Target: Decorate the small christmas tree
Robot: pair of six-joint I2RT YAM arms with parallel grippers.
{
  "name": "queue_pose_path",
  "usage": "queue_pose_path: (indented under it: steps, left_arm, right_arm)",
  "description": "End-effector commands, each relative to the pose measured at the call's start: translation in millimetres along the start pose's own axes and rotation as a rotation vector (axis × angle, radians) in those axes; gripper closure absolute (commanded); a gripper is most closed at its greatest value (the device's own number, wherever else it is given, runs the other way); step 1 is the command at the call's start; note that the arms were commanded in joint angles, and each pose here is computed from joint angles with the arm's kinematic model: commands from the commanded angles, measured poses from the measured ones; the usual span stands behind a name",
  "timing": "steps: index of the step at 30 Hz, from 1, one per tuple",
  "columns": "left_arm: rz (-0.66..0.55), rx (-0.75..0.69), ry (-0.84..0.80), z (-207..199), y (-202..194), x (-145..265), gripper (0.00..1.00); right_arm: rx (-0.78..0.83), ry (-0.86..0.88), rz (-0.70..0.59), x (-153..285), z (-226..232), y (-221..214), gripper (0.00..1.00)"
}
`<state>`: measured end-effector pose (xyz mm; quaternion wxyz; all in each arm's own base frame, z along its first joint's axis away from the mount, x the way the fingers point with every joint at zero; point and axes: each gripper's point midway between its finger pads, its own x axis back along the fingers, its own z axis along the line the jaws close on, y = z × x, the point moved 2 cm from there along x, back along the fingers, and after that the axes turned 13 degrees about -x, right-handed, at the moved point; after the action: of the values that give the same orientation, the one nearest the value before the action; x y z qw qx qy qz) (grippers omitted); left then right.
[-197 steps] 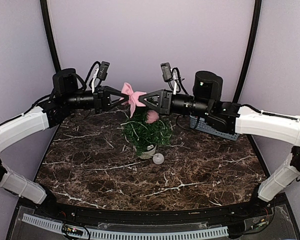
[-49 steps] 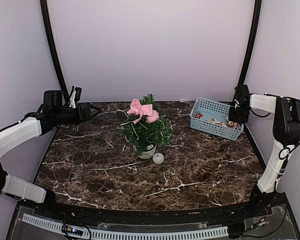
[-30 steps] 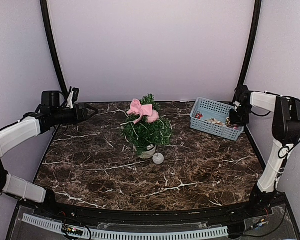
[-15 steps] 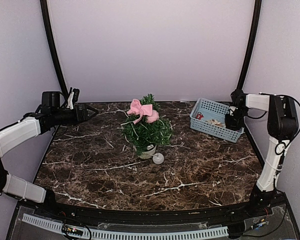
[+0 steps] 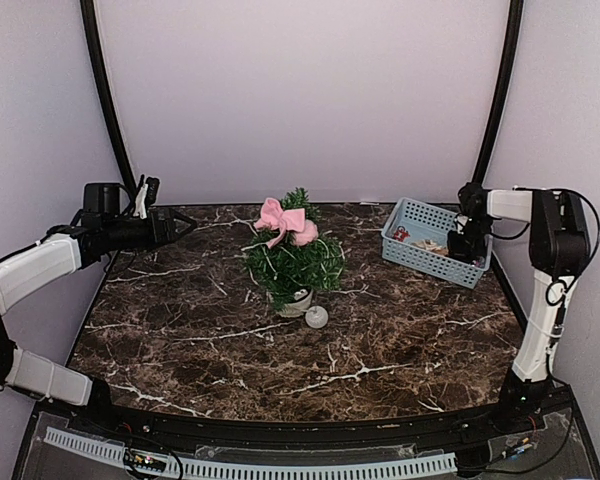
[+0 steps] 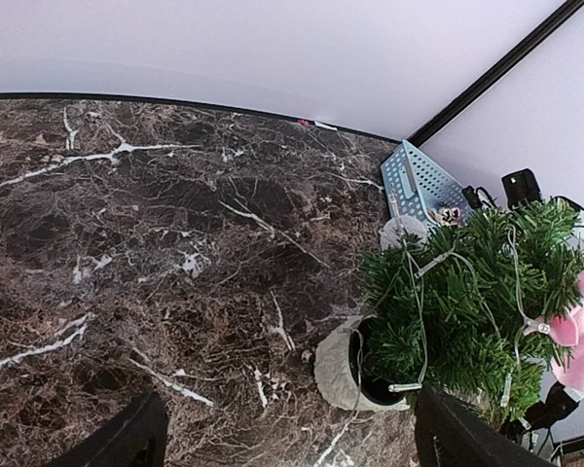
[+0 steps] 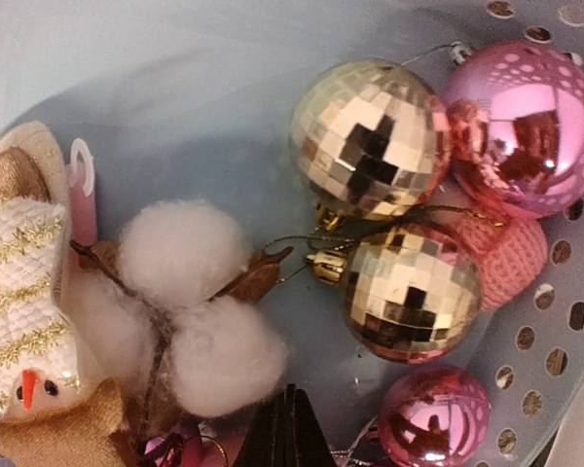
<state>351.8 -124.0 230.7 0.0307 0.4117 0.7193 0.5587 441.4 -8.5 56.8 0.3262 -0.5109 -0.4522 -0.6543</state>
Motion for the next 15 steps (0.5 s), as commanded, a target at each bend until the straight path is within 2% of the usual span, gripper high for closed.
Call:
queue_pose_path:
  steps: [1,8,15]
  left_arm:
    - [-0.011,-0.02,-0.001,-2,1,7,0.1]
    - [-0.021,-0.031,0.0,-3,2,9,0.1]
    - [-0.037,-0.051,-0.007,-6,3,12,0.1]
  right_arm:
    - [-0.014,-0.021,-0.102,39,-4,15,1.0]
    - [-0.069,-0.001,-0.31,101,-4,47,1.0]
    - [-0.095,0.06,-0.389,122,-2,47,1.0]
